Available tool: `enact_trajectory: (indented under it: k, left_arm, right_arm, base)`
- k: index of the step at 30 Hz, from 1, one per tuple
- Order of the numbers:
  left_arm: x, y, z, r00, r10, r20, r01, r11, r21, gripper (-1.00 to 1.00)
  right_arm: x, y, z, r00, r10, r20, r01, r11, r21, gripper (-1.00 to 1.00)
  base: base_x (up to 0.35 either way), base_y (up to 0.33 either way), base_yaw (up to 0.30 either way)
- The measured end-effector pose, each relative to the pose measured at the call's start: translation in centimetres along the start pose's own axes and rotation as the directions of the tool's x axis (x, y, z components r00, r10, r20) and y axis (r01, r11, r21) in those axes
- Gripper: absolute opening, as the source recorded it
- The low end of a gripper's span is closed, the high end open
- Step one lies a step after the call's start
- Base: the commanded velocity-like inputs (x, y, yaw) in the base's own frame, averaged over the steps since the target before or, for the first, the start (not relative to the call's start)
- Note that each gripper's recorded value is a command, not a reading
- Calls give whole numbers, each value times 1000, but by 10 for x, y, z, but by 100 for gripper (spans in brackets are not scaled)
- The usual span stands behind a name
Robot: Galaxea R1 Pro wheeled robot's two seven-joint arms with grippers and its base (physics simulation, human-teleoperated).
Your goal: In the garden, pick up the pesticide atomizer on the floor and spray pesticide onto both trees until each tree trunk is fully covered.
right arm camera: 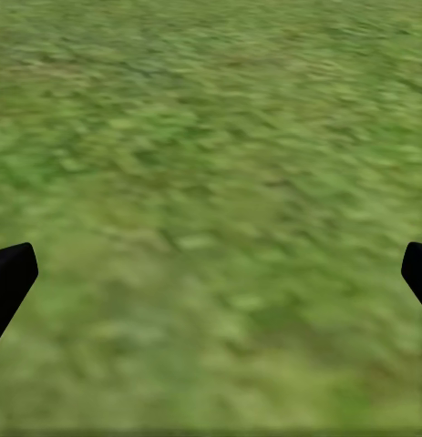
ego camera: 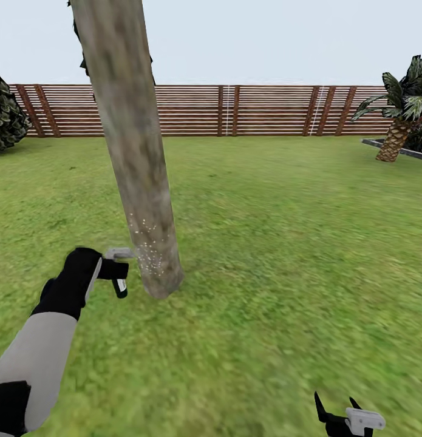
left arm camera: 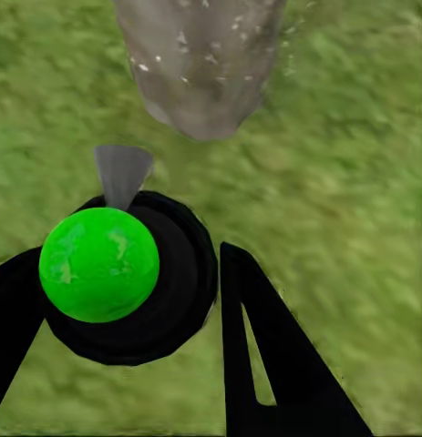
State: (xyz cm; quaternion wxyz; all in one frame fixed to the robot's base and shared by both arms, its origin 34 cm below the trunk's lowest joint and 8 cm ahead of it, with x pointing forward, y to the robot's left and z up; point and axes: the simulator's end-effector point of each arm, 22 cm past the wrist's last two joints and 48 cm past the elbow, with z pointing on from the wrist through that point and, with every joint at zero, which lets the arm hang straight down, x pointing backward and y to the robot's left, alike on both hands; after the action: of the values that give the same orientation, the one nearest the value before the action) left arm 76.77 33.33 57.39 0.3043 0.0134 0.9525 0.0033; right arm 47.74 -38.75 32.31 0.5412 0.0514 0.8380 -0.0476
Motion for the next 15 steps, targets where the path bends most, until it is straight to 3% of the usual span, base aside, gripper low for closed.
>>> enact_trajectory:
  k: [4,7,11,15]
  left_arm:
    - [5,-3,4,999,29,-22,-29,1000,-6,-100]
    - [-6,-3,0,1000,28,-5,-28,1000,-5,-100]
    - [-48,4,-19,998,28,60,-27,999,-20,-100]
    - [-52,7,-21,997,30,65,-28,999,-25,-100]
  right_arm:
    - [0,0,0,1000,0,0,0,1000,0,100]
    - [0,0,0,1000,0,0,0,1000,0,100]
    - [0,0,0,1000,0,0,0,1000,0,100]
    - [0,0,0,1000,0,0,0,1000,0,100]
  base:
    - [0,0,0]
    - [0,0,0]
    - [0,0,0]
    - [0,0,0]
